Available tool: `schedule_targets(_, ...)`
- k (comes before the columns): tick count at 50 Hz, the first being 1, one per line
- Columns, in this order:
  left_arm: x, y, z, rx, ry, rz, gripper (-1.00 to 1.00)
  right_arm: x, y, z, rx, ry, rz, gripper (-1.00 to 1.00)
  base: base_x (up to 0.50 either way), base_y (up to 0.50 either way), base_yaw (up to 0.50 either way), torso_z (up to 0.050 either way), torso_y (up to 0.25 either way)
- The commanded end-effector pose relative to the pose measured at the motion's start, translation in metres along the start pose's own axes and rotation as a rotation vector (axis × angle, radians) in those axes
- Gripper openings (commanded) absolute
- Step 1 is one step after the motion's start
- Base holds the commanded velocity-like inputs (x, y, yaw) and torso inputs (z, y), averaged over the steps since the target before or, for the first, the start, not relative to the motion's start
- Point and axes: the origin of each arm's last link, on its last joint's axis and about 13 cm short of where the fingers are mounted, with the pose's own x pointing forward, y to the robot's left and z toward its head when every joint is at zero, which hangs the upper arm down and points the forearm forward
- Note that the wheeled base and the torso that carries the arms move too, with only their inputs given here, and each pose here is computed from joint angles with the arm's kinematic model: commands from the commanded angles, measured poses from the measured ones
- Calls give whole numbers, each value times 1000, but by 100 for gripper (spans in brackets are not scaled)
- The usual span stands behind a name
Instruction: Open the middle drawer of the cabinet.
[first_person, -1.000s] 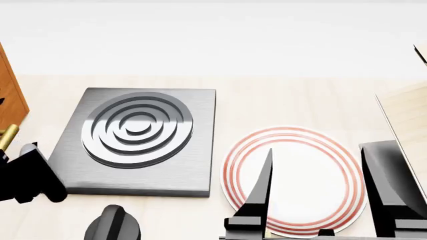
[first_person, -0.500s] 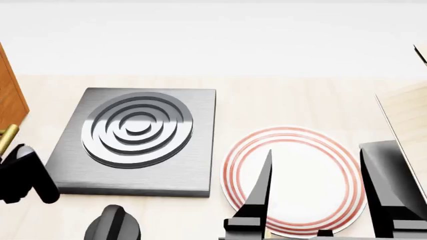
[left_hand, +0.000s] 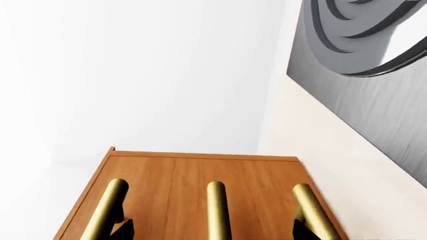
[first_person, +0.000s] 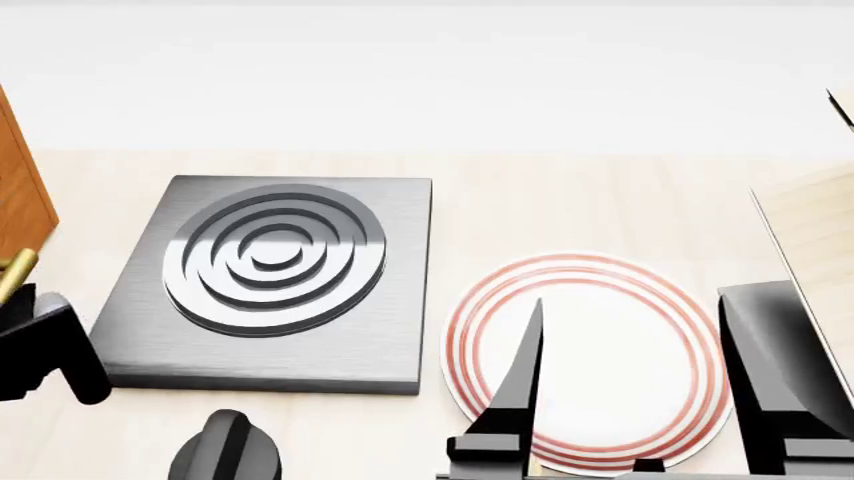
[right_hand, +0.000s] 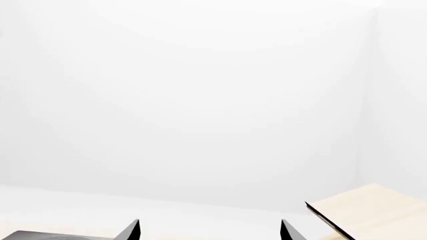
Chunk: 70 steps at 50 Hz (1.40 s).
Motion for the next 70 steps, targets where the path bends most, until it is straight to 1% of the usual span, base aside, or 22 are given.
schedule_targets(1,3,-3,-2,32,-5,-6,100,-1,1,-2,-1,13,9,100,0,0,0,0,0)
schedule_targets(19,6,-10,-4,44,-2,-22,100,-1,0,-2,-1,15,10,100,0,0,0,0,0)
schedule_targets(29,9,-14,-8,21,23,-23,100,0,1,-3,0,18,12,100,0,0,0,0,0)
schedule_targets(32,11,-15,-9,-2,39,-26,100,0,1,-3,1,18,12,100,0,0,0,0,0)
schedule_targets(36,12,-17,-11,0,49,-28,100,0,1,-3,0,20,13,100,0,0,0,0,0)
schedule_targets(62,14,-17,-22,28,126,-28,100,0,2,-5,-4,24,14,100,0,0,0,0,0)
schedule_targets(70,14,-15,-23,23,141,-23,100,0,2,-5,-4,27,17,100,0,0,0,0,0)
